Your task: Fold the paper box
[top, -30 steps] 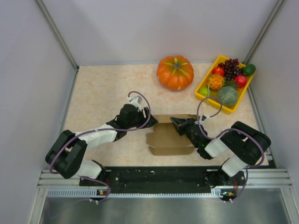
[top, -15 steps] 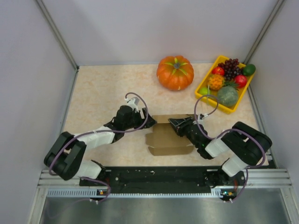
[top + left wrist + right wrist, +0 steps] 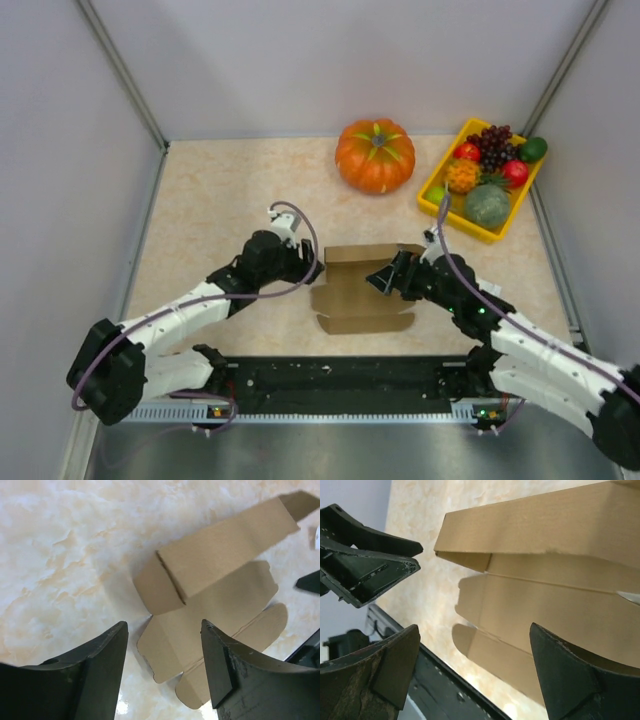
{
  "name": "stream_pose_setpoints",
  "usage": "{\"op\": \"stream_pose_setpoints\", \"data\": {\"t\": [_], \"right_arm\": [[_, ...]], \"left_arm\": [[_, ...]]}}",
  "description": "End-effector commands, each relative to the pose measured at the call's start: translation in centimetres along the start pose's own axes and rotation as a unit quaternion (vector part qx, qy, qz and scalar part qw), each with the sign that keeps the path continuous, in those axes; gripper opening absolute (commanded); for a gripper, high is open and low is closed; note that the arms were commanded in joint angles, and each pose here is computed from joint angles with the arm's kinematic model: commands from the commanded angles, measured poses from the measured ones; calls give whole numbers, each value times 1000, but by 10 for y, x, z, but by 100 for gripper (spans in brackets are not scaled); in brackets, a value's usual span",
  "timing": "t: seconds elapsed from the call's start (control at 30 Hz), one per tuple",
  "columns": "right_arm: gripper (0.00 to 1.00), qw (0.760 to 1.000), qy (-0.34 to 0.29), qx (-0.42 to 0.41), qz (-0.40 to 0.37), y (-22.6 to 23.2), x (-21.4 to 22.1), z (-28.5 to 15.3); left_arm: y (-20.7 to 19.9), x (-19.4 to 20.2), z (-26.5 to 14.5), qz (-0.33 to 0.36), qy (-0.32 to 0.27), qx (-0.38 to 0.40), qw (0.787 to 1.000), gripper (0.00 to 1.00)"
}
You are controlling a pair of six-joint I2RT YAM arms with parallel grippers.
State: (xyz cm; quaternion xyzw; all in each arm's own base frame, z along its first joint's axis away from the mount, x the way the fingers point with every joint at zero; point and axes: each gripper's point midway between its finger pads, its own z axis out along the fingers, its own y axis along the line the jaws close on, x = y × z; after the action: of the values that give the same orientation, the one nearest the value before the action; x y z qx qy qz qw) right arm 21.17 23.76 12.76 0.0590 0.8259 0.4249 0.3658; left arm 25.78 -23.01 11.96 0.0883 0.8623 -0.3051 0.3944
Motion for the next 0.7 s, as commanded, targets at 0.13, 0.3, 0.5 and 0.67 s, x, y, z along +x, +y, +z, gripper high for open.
{"op": "stream_pose_setpoints", "data": {"t": [0.13,0.3,0.5,0.67], "right_arm": [[98,977,-95,149,-123,-29,-63,-91],[99,980,-83,166,-68,-48,-85,-82],[95,967,-90,236,-41,-87,-99,-82],[80,993,-60,85,-61,-50,-80,-53]], "left_arm": [[-23,1,9,108,-115,-62,986,68],[-36,-25,1,47,-171,-48,983,79],[-45,-46,-4,54,-116,-66,990,83],[-37,-58,6,16,-56,-11,998,93]]}}
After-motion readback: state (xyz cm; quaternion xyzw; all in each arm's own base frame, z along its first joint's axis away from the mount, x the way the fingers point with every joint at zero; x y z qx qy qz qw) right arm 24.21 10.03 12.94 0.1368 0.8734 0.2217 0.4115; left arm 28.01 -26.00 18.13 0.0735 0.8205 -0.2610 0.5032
